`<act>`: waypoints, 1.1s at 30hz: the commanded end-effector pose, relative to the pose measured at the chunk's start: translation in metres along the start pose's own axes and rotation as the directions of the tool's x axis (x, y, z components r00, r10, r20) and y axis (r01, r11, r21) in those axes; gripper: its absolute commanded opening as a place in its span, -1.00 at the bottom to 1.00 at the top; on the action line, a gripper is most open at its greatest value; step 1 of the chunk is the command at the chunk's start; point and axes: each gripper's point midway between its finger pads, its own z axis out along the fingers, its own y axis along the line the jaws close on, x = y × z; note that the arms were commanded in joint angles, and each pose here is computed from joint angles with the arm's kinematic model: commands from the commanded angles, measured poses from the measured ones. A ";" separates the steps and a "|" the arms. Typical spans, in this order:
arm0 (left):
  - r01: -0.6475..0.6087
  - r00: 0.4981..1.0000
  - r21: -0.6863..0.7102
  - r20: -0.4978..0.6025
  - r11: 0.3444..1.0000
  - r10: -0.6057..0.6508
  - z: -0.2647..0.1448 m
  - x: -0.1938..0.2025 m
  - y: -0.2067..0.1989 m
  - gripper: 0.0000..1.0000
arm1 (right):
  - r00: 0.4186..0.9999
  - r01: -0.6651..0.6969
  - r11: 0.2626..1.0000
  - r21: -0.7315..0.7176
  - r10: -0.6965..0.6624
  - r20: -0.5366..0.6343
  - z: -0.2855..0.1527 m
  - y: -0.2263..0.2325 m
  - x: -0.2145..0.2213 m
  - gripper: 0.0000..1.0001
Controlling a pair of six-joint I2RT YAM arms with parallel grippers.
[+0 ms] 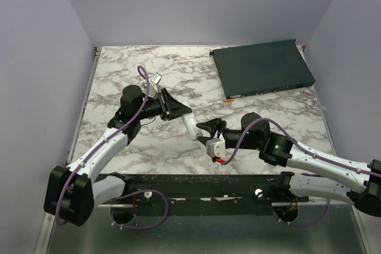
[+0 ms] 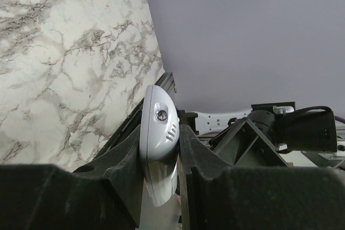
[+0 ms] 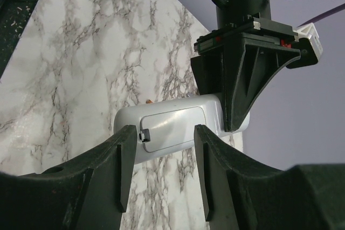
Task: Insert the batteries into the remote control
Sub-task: Remove the battery cover from the remote control.
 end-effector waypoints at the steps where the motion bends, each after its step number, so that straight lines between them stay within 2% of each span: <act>1: -0.052 0.999 0.044 -0.008 0.998 0.053 0.001 -0.001 -0.016 -1.00 | 1.000 0.018 1.000 0.017 -0.017 -0.026 0.001 -0.003 0.006 0.07; 33: -0.049 0.998 0.040 -0.023 0.998 0.050 0.005 0.000 -0.013 -1.00 | 0.997 0.056 0.995 0.080 -0.052 -0.055 -0.002 -0.014 0.011 0.08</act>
